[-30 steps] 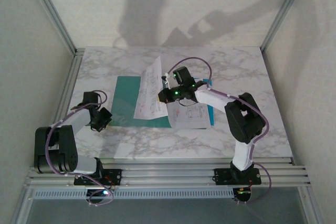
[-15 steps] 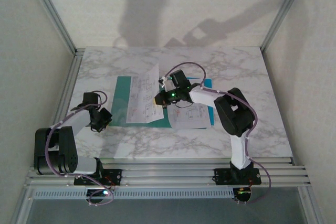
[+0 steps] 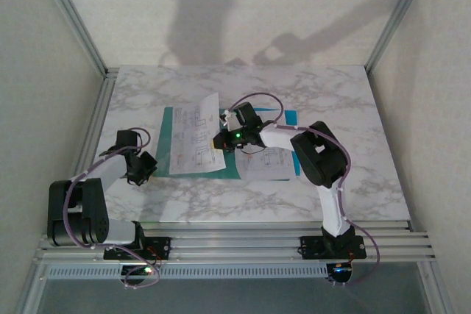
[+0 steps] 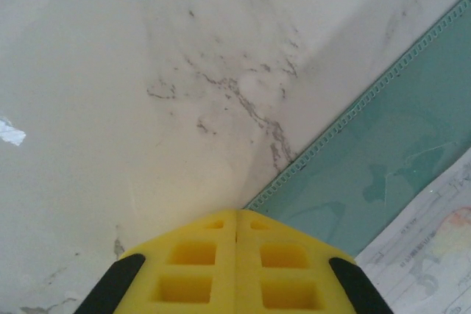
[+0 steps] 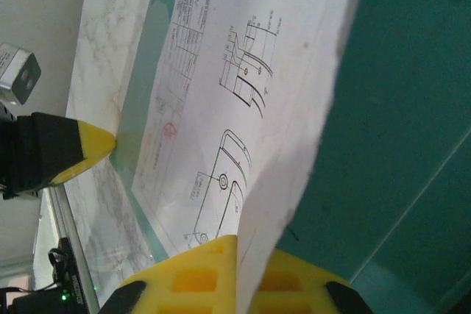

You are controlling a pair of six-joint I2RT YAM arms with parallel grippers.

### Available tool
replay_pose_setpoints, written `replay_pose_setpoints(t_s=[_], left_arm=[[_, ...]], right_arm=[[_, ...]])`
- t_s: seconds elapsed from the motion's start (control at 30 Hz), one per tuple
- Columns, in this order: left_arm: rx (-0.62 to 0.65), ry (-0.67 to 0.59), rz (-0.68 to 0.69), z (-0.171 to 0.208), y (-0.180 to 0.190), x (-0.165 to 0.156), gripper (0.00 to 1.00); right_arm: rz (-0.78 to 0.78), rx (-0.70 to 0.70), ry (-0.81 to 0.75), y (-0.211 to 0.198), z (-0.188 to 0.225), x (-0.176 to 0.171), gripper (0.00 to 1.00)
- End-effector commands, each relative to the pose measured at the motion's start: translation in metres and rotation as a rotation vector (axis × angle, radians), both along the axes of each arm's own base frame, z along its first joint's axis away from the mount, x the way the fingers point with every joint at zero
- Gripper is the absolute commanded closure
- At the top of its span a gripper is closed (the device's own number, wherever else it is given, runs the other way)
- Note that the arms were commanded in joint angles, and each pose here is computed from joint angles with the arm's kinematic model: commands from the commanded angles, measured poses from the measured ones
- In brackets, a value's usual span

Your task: Put the files into the folder

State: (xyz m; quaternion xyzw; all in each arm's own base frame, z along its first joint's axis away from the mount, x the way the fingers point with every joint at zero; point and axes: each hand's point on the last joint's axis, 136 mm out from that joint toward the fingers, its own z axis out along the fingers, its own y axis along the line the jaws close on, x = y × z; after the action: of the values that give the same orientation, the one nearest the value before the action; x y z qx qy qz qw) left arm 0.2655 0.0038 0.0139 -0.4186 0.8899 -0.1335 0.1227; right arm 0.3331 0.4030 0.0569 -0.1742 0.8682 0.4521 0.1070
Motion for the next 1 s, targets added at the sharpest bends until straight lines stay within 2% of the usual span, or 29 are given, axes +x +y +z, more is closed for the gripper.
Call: replay_pose_setpoints(t_s=[0.0, 0.37, 0.63, 0.83, 0.97], left_arm=[[-0.035, 0.08, -0.008, -0.009, -0.007, -0.025, 1.0], [-0.098, 0.066, 0.003, -0.007, -0.017, -0.029, 1.0], [-0.134, 0.042, 0.006, 0.0, -0.023, -0.027, 1.0], [-0.065, -0.002, 0.016, 0.023, -0.009, -0.013, 0.98], [-0.039, 0.002, 0.032, 0.025, -0.002, -0.012, 0.98]], right_arm=[[-0.02, 0.025, -0.015, 0.017, 0.005, 0.005, 1.0], [-0.101, 0.018, 0.013, 0.024, -0.008, 0.007, 1.0], [-0.094, -0.013, 0.031, 0.027, -0.022, -0.001, 1.0], [-0.06, -0.017, 0.033, 0.026, -0.024, -0.007, 1.0], [-0.036, -0.02, 0.03, 0.026, -0.024, -0.01, 1.0]])
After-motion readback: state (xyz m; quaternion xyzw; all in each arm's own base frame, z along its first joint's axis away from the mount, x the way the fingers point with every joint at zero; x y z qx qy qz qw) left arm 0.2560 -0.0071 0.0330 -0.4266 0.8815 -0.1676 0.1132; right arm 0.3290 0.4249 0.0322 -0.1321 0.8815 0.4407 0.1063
